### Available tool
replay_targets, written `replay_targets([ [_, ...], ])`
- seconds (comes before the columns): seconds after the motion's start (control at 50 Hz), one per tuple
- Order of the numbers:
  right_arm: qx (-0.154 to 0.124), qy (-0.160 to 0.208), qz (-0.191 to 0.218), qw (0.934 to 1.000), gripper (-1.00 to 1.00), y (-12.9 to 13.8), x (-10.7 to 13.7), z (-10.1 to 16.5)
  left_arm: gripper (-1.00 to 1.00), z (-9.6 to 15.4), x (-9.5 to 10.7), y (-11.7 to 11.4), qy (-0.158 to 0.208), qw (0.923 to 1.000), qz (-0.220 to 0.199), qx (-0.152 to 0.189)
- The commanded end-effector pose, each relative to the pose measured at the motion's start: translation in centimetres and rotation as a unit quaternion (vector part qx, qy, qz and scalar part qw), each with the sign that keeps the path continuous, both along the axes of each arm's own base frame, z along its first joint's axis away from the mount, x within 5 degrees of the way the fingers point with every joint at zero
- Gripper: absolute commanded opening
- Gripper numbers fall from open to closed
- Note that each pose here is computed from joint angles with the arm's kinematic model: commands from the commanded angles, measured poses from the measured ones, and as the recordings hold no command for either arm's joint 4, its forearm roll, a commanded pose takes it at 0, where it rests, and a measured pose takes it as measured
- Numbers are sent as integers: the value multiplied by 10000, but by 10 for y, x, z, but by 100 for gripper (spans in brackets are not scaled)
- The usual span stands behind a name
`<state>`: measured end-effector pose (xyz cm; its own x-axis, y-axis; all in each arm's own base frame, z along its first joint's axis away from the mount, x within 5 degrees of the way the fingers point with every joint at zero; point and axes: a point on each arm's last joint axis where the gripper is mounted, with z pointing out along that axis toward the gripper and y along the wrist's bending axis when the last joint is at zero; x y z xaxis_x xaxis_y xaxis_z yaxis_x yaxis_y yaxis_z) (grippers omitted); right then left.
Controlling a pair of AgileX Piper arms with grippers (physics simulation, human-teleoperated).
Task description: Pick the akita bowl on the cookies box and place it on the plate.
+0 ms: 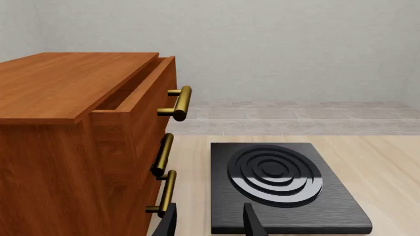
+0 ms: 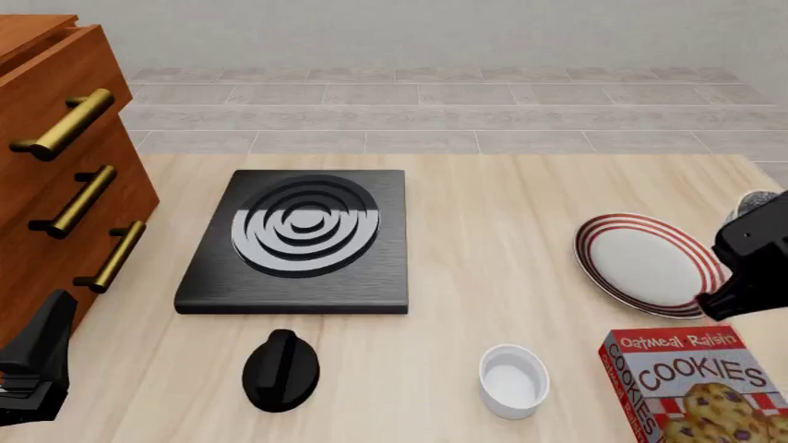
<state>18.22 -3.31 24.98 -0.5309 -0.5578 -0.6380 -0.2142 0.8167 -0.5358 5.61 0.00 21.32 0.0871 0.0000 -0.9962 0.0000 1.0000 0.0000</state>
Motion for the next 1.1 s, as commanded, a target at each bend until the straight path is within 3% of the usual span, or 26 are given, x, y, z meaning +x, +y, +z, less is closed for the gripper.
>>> replay_targets([
  [0.02, -178, 63, 148, 9997, -100, -3, 21, -8, 100, 0, 0, 0, 0, 10000, 0, 0],
  [0.54, -425, 196, 408, 9981, -100, -4, 48, -16, 100, 0, 0, 0, 0, 10000, 0, 0],
  [0.76, -696, 251, 424, 9964, -100, -14, 60, -25, 100, 0, 0, 0, 0, 10000, 0, 0],
  [1.1, -703, 312, 602, 9952, -100, -9, 79, -32, 100, 0, 0, 0, 0, 10000, 0, 0],
])
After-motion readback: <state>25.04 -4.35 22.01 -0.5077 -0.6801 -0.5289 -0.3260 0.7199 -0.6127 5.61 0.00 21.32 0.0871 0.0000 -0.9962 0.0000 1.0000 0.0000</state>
